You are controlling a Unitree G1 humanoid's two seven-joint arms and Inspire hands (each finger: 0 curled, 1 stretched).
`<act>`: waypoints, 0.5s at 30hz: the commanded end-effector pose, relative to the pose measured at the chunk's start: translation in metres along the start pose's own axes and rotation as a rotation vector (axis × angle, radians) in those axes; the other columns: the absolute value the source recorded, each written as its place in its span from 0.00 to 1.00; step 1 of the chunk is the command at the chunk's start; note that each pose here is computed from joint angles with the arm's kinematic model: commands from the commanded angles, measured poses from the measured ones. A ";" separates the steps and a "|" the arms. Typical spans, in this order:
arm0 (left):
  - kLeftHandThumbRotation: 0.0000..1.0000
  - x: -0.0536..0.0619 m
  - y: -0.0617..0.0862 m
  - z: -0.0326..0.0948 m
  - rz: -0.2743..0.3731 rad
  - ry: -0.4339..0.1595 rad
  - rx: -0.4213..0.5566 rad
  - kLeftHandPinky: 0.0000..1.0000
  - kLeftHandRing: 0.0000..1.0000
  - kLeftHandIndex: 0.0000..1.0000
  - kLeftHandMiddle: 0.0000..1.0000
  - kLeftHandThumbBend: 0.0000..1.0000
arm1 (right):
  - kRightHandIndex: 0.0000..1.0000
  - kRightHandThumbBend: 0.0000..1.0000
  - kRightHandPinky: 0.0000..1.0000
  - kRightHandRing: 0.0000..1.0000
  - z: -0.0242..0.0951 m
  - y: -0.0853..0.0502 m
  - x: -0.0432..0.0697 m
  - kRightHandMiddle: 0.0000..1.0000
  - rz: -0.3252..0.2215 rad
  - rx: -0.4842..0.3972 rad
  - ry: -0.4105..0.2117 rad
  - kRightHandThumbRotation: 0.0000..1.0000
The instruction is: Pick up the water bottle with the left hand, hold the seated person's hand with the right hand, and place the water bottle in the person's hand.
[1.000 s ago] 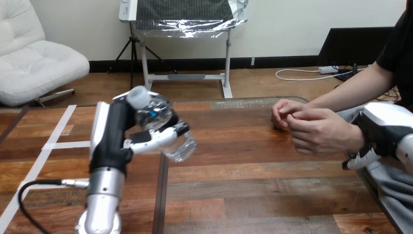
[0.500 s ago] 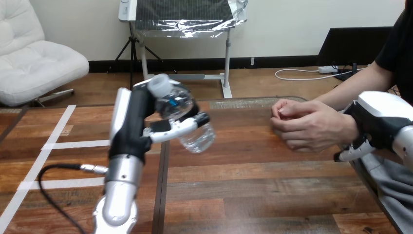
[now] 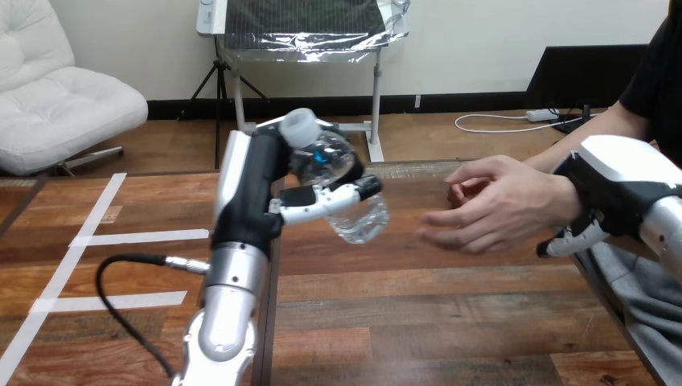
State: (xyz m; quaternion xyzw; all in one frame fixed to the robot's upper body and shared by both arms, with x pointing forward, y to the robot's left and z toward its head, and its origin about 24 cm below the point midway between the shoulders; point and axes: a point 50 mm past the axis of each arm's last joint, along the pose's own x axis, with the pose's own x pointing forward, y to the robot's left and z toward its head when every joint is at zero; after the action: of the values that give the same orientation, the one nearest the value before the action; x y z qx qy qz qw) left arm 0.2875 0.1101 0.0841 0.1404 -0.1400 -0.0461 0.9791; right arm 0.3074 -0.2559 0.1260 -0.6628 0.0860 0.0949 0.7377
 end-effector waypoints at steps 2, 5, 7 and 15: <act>0.00 0.022 -0.002 0.038 0.005 -0.152 -0.020 0.40 0.40 0.46 0.41 0.66 | 0.43 0.72 0.15 0.24 -0.001 -0.032 -0.008 0.38 -0.104 -0.035 0.017 0.00; 0.00 0.024 -0.005 0.040 0.000 -0.154 -0.021 0.40 0.40 0.46 0.41 0.66 | 0.43 0.73 0.16 0.25 0.002 -0.033 -0.009 0.40 -0.119 -0.050 -0.008 0.00; 0.00 0.024 -0.007 0.041 -0.003 -0.153 -0.026 0.40 0.40 0.46 0.41 0.66 | 0.43 0.74 0.16 0.25 0.005 -0.034 -0.010 0.40 -0.124 -0.055 -0.022 0.00; 0.00 0.027 -0.015 0.046 -0.024 -0.163 -0.041 0.38 0.39 0.46 0.41 0.66 | 0.41 0.75 0.16 0.25 0.012 -0.037 -0.014 0.38 -0.150 -0.055 -0.073 0.00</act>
State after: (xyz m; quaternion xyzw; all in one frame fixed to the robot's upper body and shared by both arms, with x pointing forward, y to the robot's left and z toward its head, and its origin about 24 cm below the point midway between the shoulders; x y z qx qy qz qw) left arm 0.2904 0.0927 0.0895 0.1302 -0.1413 -0.0647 0.9792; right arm 0.3043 -0.2395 0.1377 -0.6685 0.0415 0.1113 0.7341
